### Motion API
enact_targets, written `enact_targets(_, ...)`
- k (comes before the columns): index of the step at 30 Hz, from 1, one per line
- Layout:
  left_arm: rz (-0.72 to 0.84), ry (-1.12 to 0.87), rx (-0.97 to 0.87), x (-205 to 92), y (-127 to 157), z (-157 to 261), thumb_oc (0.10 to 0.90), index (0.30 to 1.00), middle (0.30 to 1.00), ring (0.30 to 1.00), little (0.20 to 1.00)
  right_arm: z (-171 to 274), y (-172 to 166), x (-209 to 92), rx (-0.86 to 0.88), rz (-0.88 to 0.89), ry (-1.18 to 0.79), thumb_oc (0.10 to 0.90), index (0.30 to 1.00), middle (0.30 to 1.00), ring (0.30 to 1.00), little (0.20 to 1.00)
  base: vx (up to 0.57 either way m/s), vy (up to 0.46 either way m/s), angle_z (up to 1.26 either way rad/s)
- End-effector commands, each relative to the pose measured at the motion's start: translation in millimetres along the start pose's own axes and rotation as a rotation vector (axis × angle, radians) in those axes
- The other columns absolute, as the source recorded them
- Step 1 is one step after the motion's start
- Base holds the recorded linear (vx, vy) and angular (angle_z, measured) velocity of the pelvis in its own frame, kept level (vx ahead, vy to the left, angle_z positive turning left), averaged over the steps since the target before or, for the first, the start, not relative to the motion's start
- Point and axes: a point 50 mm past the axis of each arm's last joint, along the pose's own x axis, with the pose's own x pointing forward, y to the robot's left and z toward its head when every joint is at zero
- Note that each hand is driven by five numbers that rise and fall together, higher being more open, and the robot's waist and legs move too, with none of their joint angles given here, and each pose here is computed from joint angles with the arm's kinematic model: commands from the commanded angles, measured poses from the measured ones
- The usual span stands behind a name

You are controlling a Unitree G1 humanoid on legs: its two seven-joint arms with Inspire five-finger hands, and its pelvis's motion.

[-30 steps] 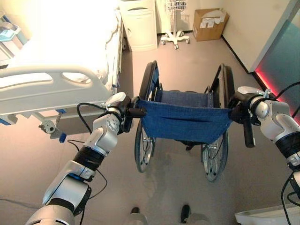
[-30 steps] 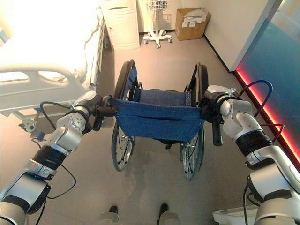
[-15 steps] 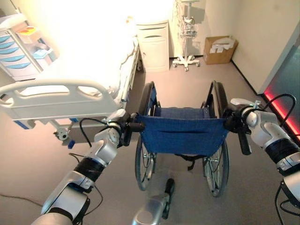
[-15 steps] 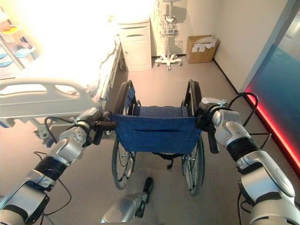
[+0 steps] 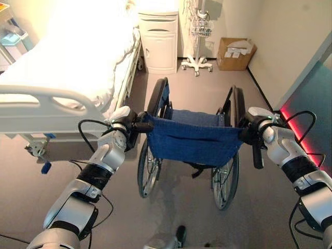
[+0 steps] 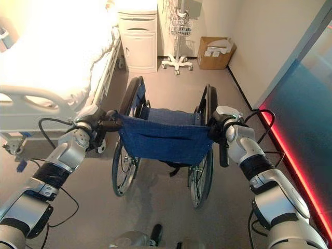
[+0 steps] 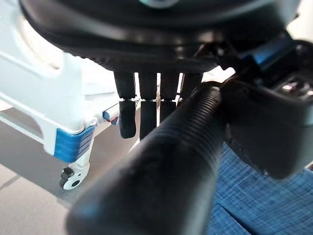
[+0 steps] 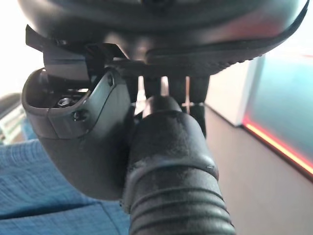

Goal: Push the wheelchair next to the bed

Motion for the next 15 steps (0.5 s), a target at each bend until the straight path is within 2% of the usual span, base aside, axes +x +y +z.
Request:
enact_targets(1, -0.339, 0.013, -0.074, -19, -88, -32, 0.4, 0.3, 0.3, 0.3, 0.3, 27, -3, -9, -0.21, -0.062, -0.17, 0.4, 0.3, 0.3, 0.3, 0.3, 0.63, -0.285, 1.08)
enact_targets(5, -0.339, -0.017, -0.079, -15, -88, -22, 0.4, 0.3, 0.3, 0.3, 0.3, 20, -20, -13, -0.219, -0.05, -0.109, 0.4, 0.3, 0.3, 0.3, 0.3, 0.52, -0.192, 1.07)
enact_targets(8, -0.321, -0.045, -0.085, -13, -84, -12, 0.4, 0.3, 0.3, 0.3, 0.3, 23, -35, -16, -0.22, -0.04, -0.072, 0.4, 0.3, 0.3, 0.3, 0.3, 0.56, -0.33, 0.54)
enact_targets(15, -0.231, -0.045, -0.138, -12, -79, -8, 0.4, 0.3, 0.3, 0.3, 0.3, 17, -38, -13, -0.196, -0.013, -0.08, 0.4, 0.3, 0.3, 0.3, 0.3, 0.41, -0.274, 0.69)
